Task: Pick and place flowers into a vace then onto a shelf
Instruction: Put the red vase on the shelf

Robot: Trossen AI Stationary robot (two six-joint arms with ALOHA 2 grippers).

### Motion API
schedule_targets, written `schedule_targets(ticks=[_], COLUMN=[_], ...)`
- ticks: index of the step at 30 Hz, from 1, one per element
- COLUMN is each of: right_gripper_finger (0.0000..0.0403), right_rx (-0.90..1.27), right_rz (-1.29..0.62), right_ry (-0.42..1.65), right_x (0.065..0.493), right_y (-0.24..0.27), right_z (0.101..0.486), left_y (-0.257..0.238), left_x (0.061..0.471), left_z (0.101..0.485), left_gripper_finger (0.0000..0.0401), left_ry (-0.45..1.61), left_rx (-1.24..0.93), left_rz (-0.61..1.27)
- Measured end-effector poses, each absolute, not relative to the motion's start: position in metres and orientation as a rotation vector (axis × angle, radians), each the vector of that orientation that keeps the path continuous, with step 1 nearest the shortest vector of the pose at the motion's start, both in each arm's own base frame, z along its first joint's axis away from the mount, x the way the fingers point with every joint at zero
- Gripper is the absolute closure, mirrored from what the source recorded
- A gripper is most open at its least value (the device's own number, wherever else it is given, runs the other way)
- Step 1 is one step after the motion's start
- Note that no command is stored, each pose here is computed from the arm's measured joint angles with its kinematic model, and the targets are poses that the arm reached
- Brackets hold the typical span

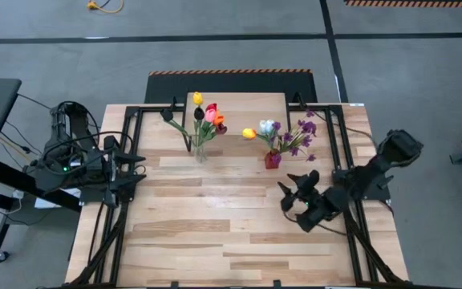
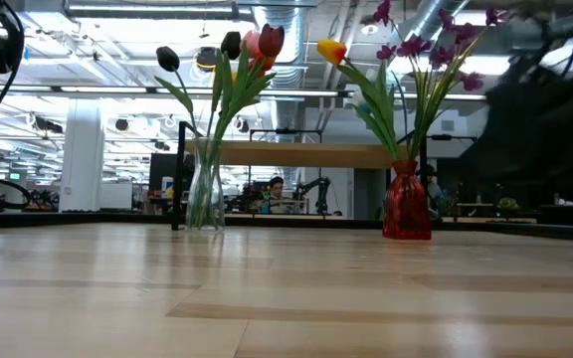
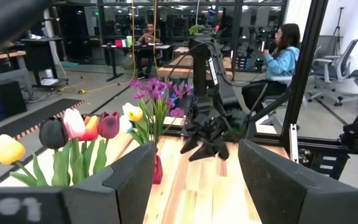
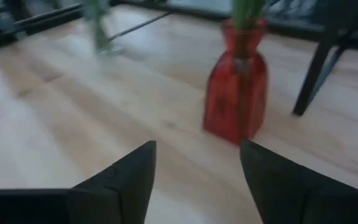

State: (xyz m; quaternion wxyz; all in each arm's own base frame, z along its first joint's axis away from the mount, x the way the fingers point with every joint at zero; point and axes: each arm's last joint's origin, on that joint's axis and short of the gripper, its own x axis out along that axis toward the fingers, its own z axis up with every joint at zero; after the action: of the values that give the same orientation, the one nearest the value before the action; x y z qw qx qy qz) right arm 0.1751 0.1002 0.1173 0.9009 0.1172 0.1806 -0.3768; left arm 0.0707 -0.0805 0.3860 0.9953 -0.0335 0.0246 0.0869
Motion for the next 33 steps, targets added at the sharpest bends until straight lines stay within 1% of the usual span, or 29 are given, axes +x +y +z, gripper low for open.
schedule_targets(ticks=[5,8,10,20,29,33], right_gripper_finger=[0.0139,0.0125,0.0118,0.0095,0.0051,0.0038], right_rx=[0.246,0.295,0.290,0.175,0.059,0.007], right_rz=[-0.896,-0.933,-0.952,-0.946,-0.949,-0.958], right_ry=[0.333,0.312,0.306,0.348,0.428,0.471], right_x=[0.195,0.205,0.211,0.241,0.244,0.244], right_y=[0.087,0.080,0.079,0.080,0.079,0.079], right_z=[0.093,0.085,0.083,0.099,0.103,0.106], left_y=[-0.080,-0.080,-0.080,-0.080,-0.080,-0.080], left_x=[0.071,0.071,0.071,0.070,0.070,0.071], left_z=[0.386,0.386,0.386,0.386,0.386,0.387], left_gripper_finger=[0.0179,0.0179,0.0179,0.0179,0.0179,0.0179], left_ry=[0.050,0.051,0.051,0.054,0.054,0.049], left_rx=[-0.050,-0.046,-0.039,-0.006,-0.001,-0.015], left_rz=[0.174,0.173,0.173,0.172,0.172,0.172])
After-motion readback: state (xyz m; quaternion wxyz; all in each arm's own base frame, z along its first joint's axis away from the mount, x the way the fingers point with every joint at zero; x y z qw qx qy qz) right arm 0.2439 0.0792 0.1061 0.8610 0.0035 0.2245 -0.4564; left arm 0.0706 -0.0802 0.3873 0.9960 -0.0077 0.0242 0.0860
